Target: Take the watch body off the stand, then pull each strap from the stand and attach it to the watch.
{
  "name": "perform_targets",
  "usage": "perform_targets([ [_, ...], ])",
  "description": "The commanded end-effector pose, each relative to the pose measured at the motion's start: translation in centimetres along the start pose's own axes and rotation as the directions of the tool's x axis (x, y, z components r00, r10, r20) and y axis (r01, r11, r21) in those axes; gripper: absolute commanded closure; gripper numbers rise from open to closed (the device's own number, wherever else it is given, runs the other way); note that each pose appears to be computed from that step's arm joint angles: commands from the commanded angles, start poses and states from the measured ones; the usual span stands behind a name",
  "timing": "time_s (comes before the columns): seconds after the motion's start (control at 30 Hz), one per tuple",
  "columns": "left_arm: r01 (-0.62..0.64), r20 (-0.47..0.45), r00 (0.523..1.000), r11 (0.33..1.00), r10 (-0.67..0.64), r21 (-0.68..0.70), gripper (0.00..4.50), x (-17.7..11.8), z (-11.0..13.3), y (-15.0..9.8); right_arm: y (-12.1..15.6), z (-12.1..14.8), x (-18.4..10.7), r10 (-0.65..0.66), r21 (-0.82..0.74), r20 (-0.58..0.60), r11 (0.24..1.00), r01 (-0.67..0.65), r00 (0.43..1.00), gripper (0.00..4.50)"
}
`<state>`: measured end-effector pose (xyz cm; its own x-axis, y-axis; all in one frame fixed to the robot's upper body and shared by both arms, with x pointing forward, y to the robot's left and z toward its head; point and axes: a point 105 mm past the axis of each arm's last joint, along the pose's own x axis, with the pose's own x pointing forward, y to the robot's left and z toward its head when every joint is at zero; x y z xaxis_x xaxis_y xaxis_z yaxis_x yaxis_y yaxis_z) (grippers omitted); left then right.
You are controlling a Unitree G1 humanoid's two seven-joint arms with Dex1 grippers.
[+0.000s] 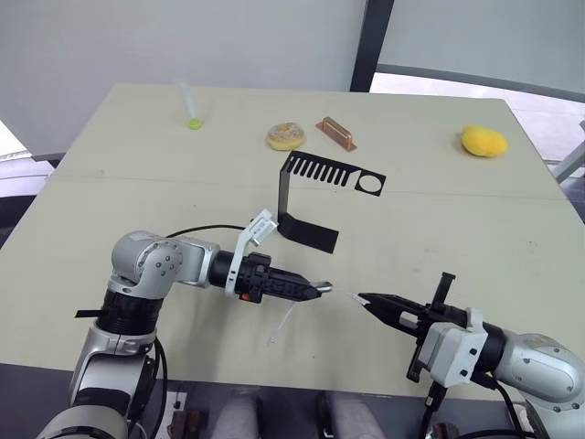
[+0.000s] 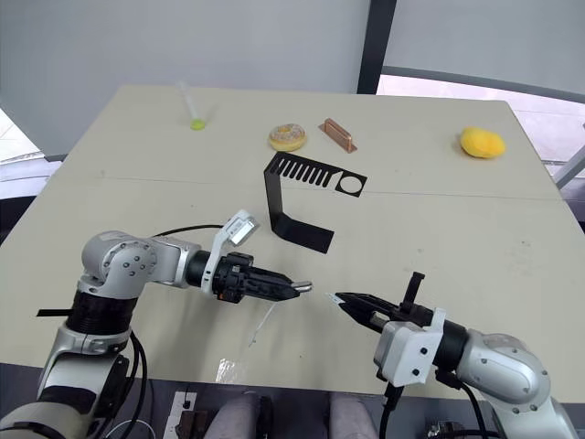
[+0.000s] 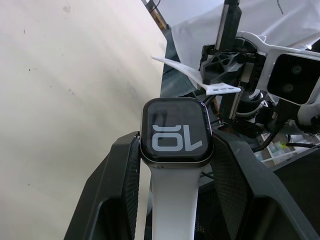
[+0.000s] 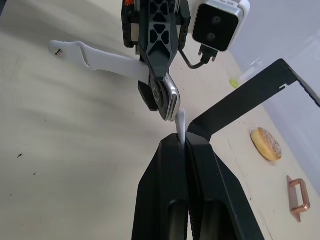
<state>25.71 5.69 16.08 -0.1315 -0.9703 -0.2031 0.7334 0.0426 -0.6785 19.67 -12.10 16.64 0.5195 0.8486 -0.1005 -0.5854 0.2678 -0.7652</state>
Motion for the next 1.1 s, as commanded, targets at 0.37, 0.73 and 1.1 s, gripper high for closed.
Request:
perform_targets([
  [0.37, 0.012, 0.013, 1.0, 0.998, -0.013, 0.06, 2.92, 0.45, 0.42, -1.11, -0.47, 0.38, 0.81, -0.052, -0.019, 0.046, 0.998, 0.053, 0.998, 4.5],
  [0.73, 0.002, 0.023, 1.0, 0.998, -0.004, 0.062, 2.92, 0.57, 0.51, -0.92, -0.61, 0.33, 0.99, -0.053, -0.026, 0.054, 0.998, 0.055, 0.997, 4.5],
  [1.1, 0.01, 0.025, 1.0, 0.998, -0.012, 0.064, 2.92, 0.94, 0.52, -1.04, -0.56, 0.3, 1.09, -0.051, -0.025, 0.057, 0.998, 0.053, 0.997, 4.5],
])
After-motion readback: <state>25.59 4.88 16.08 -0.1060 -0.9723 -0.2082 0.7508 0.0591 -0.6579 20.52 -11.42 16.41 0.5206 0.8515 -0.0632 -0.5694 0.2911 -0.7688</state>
